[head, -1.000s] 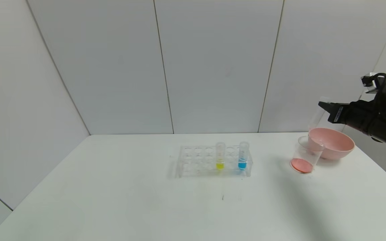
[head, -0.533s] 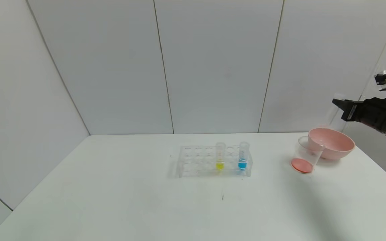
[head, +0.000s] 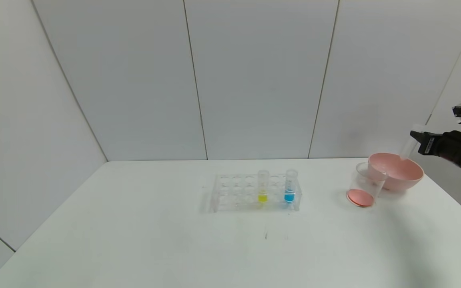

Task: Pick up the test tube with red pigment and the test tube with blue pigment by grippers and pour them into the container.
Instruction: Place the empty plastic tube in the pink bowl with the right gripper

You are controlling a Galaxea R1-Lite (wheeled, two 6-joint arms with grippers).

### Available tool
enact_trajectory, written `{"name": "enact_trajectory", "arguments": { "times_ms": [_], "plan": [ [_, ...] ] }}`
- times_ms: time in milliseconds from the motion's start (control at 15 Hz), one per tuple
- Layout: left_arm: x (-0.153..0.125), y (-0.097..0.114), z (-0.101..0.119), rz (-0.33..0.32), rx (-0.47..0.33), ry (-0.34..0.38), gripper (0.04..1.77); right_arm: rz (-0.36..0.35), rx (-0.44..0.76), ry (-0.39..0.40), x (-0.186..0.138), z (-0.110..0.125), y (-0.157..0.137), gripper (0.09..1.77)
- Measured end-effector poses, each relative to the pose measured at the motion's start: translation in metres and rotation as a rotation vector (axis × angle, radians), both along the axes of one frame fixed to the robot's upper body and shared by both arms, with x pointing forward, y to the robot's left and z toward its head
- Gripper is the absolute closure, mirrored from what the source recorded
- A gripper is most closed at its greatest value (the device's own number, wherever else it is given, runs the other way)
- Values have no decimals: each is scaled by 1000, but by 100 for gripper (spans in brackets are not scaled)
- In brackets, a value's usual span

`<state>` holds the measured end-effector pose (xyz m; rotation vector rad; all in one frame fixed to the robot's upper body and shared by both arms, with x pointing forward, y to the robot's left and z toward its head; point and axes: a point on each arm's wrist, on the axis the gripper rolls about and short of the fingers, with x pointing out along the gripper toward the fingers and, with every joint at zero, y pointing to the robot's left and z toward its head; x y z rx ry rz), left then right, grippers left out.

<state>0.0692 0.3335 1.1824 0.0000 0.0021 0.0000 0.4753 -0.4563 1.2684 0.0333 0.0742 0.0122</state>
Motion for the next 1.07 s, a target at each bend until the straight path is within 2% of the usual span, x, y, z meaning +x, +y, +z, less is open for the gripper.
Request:
{"name": "enact_trajectory", "arguments": {
  "times_ms": [133, 267, 400, 600, 800, 1067],
  "plan": [
    [0, 0, 0, 0, 0, 0, 5, -4, -7, -24, 9, -13, -5, 137],
    [0, 0, 0, 0, 0, 0, 5, -4, -3, -14, 16, -27, -8, 136],
    [0, 0, 0, 0, 0, 0, 5, 0, 2, 0, 20, -35, -9, 107],
    [0, 0, 0, 0, 0, 0, 5, 7, 2, 1, 22, -38, -7, 78],
    [0, 0, 0, 0, 0, 0, 5, 10, 0, -4, 20, -34, -2, 57],
    [0, 0, 0, 0, 0, 0, 5, 29, -1, -6, 6, -20, 14, 41]
  ]
}}
